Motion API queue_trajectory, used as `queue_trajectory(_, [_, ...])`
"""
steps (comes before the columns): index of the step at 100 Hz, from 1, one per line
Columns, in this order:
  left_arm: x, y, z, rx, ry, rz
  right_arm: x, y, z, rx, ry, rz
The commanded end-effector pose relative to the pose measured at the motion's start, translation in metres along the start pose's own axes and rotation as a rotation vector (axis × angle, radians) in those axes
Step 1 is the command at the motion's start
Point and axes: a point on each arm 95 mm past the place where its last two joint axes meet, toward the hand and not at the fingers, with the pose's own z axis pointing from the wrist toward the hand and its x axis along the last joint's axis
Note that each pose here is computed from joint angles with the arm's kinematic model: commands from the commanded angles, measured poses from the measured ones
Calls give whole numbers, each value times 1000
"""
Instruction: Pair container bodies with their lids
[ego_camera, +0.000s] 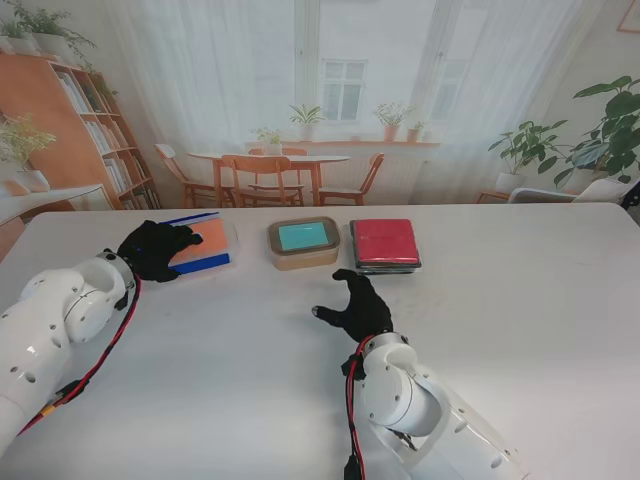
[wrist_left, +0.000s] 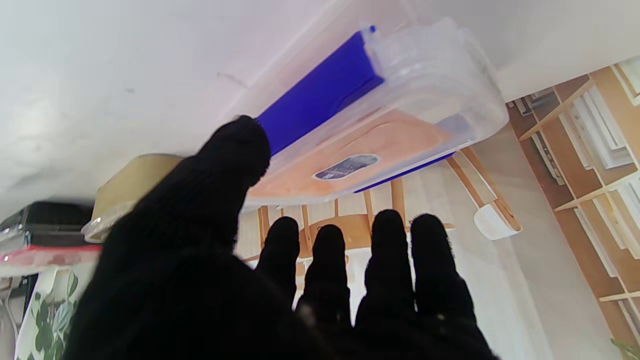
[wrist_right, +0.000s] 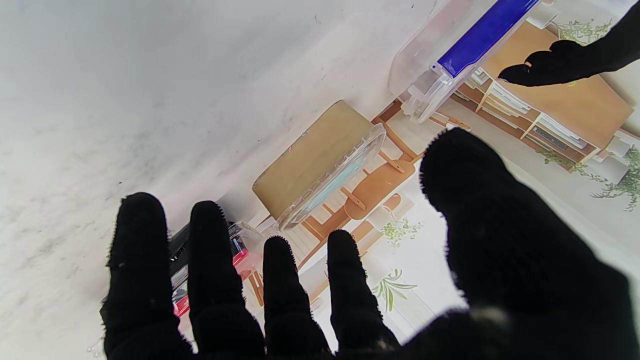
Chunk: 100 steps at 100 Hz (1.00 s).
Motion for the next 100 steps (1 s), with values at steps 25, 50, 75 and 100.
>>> queue_trajectory(25, [26, -17, -21, 63, 12, -95, 3, 0, -1, 13, 25, 25])
queue_trajectory(50, [64, -30, -50, 152, 48, -263, 0, 6, -5, 6, 71, 30])
queue_trajectory(75, [120, -24, -69, 210, 91, -495, -12, 13, -9, 8, 121, 45])
queue_trajectory(100, [179, -1, -78, 247, 98, -711, -23, 17, -26, 2, 151, 43])
